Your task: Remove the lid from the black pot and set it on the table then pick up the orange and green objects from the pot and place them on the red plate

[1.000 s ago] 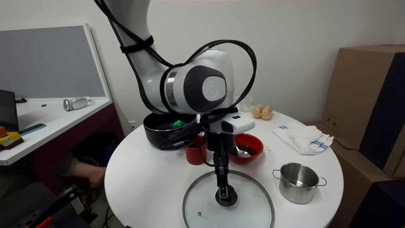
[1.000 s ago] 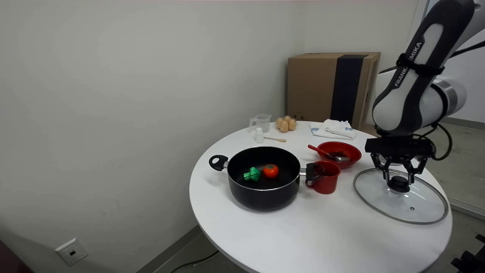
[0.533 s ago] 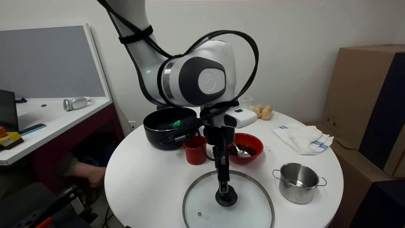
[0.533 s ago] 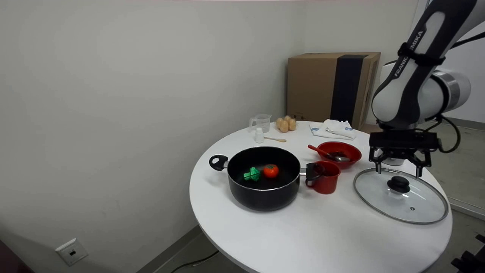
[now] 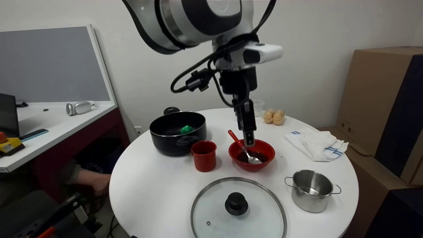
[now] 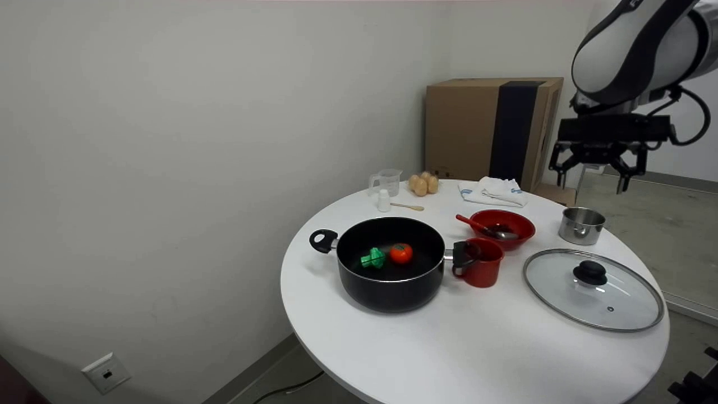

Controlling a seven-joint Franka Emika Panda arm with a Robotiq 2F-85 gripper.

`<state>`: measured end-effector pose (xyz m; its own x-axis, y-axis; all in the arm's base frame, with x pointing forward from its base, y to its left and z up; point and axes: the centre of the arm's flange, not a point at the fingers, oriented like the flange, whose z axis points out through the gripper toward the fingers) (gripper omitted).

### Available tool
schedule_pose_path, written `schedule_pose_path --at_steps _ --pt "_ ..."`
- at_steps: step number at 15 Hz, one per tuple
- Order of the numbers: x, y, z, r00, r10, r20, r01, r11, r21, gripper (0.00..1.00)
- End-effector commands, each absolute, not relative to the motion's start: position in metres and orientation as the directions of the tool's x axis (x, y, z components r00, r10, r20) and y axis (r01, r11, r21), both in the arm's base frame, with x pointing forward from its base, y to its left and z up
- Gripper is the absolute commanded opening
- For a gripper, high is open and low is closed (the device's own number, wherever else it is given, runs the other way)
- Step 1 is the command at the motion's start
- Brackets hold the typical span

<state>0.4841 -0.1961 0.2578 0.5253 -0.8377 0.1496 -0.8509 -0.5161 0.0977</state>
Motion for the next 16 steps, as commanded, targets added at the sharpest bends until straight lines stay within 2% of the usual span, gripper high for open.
schedule_pose_path --at_steps 1,10,16 --pt "0.518 -0.163 0.320 0.613 -0.757 0.226 -0.785 -0.616 0.067 1.00" --pt "0.615 -0.015 0.382 0.792 -0.537 0.290 -0.564 -0.826 0.013 1.00" --pt "0.645 -0.002 0.328 0.828 -0.537 0.165 -0.544 -0.839 -0.004 1.00"
